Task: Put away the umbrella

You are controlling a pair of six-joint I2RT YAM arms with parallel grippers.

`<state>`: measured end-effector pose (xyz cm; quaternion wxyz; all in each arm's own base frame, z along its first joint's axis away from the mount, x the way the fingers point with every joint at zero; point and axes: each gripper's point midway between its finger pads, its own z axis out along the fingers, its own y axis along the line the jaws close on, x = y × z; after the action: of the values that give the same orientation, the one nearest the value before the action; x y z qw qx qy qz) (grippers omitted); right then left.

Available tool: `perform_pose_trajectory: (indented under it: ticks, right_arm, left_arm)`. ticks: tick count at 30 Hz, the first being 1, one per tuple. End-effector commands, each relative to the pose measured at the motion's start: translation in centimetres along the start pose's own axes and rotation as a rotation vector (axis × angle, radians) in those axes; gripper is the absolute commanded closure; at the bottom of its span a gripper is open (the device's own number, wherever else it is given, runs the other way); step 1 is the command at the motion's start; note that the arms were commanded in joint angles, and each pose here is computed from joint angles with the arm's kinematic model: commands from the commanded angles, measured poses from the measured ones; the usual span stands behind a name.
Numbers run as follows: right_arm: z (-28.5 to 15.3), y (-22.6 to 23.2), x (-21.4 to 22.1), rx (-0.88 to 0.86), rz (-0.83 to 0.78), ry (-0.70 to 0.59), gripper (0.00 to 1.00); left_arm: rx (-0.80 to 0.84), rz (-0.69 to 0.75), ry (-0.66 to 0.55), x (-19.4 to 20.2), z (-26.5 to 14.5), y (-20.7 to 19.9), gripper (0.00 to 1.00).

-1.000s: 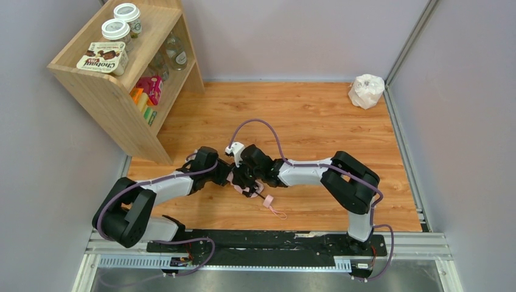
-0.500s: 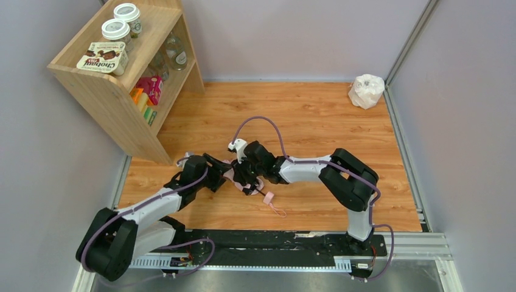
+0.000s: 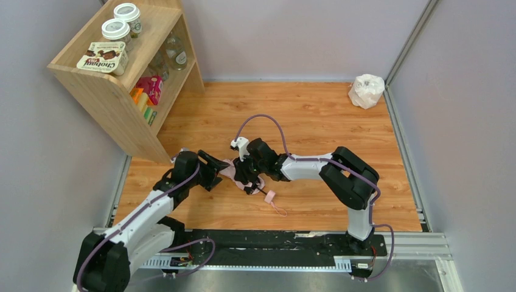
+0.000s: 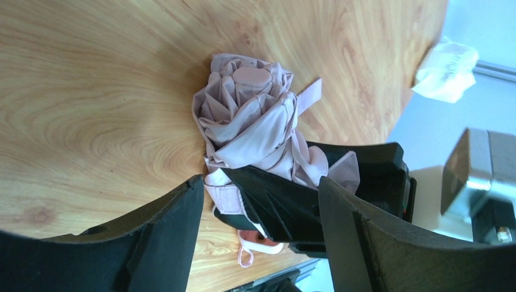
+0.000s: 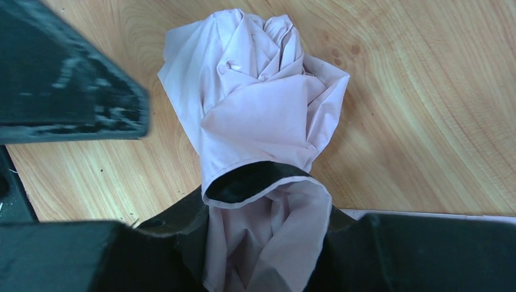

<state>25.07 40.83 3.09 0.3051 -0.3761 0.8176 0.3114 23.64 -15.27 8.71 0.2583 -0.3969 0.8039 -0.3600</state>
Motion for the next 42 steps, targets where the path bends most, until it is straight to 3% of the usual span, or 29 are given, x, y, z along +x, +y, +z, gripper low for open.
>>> perform_pose_trajectory:
  ticks: [1,9,13,18,21,23,25,29,30,34,36,40,42]
  right_arm:
    - [-0.5,-2.6,8.8,0.080,0.053,0.274,1.00]
    - [-0.7,-2.3,8.3,0.059,0.038,0.266,1.00]
    - [-0.7,-2.2,8.3,0.047,0.027,0.269,1.00]
    - [-0.8,-1.9,7.8,0.026,0.009,0.265,1.00]
    - [-0.9,-1.8,7.6,0.018,-0.011,0.261,1.00]
    - [-0.9,-2.0,7.4,0.022,-0.026,0.264,1.00]
    - [-0.9,-2.1,7.3,0.027,-0.043,0.271,1.00]
    - [-1.3,-1.8,6.3,0.014,-0.081,0.260,1.00]
    - [-1.5,-1.8,5.9,0.016,-0.082,0.261,1.00]
    - [-2.7,-1.5,4.1,0.037,-0.064,0.242,1.00]
    - [-3.5,-0.9,2.8,0.035,-0.013,0.220,0.92]
    - [-5.3,-0.2,-0.2,0.058,0.063,0.151,0.49]
    - [-6.1,0.0,-1.4,0.070,0.084,0.115,0.41]
  left_arm:
    - [-0.104,-0.006,0.074,0.3,0.4,-1.2,0.24]
    - [-0.168,0.040,0.094,0.1,3.9,-0.6,0.23]
    - [-0.313,0.073,0.152,0.8,5.2,2.5,0.23]
    - [-0.302,0.062,0.177,1.7,7.3,3.6,0.22]
    - [-0.391,0.069,0.203,2.2,7.7,5.9,0.23]
    - [-0.430,0.059,0.198,2.5,7.6,7.3,0.34]
    - [-0.466,0.058,0.191,2.8,7.5,9.0,0.64]
    - [-0.463,0.062,0.189,2.9,7.5,9.2,0.96]
    - [-0.462,0.061,0.182,2.7,7.5,8.9,1.00]
    - [-0.435,0.032,0.169,2.7,7.3,8.2,1.00]
    - [-0.392,0.005,0.166,2.8,7.0,7.3,1.00]
    - [-0.275,-0.080,0.136,2.7,6.7,5.1,1.00]
    - [-0.245,-0.087,0.105,2.0,6.2,4.0,1.00]
